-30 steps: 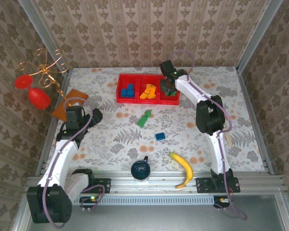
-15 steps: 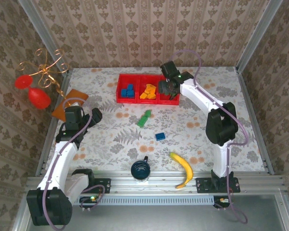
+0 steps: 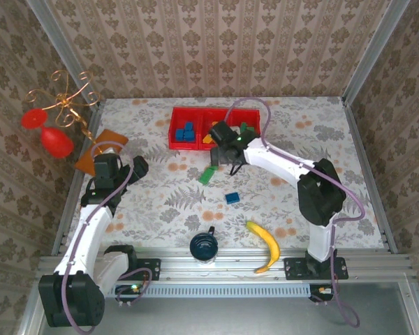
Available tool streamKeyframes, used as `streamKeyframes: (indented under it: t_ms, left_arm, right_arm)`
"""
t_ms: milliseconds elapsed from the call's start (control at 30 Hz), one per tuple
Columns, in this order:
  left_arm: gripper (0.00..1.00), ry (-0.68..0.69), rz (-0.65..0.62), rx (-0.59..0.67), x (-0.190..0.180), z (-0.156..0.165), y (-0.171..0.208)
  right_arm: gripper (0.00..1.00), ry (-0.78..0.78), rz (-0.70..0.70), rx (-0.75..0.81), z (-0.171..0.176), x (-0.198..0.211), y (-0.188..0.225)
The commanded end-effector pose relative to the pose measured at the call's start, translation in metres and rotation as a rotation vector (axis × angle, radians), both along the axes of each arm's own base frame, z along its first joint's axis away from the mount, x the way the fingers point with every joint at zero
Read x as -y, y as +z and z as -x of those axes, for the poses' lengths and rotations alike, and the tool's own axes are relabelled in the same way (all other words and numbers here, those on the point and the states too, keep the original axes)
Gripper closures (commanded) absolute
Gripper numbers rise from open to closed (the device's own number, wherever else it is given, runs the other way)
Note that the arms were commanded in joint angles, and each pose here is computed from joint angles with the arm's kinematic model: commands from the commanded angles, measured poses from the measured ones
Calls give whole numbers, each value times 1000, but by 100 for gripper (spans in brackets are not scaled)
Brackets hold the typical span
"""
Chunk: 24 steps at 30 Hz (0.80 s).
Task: Sort the legos into containers by color
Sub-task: Pick up the lego from the center of the table.
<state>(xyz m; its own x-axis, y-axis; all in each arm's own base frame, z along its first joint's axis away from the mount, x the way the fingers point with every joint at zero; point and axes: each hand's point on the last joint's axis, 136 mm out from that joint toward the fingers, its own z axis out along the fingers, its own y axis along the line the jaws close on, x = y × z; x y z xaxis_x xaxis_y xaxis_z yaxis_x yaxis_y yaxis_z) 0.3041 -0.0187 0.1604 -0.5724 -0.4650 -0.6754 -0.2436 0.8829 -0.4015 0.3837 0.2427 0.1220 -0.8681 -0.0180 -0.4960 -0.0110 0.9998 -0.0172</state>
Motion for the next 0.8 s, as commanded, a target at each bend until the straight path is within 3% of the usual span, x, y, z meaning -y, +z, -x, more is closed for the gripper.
streamKeyframes:
  t_ms: [0, 300, 567, 767]
  left_arm:
    - [0, -13, 0, 3, 0, -2, -2]
    - [0, -16, 2, -8, 1, -6, -9]
    - [0, -20, 11, -11, 3, -8, -12]
    - [0, -20, 13, -10, 3, -9, -11]
  right_arm:
    - [0, -56, 19, -7, 17, 1, 2]
    - [0, -44, -3, -55, 31, -17, -16]
    - [0, -31, -18, -42, 12, -32, -29]
    - [11, -45, -32, -27, -13, -41, -44]
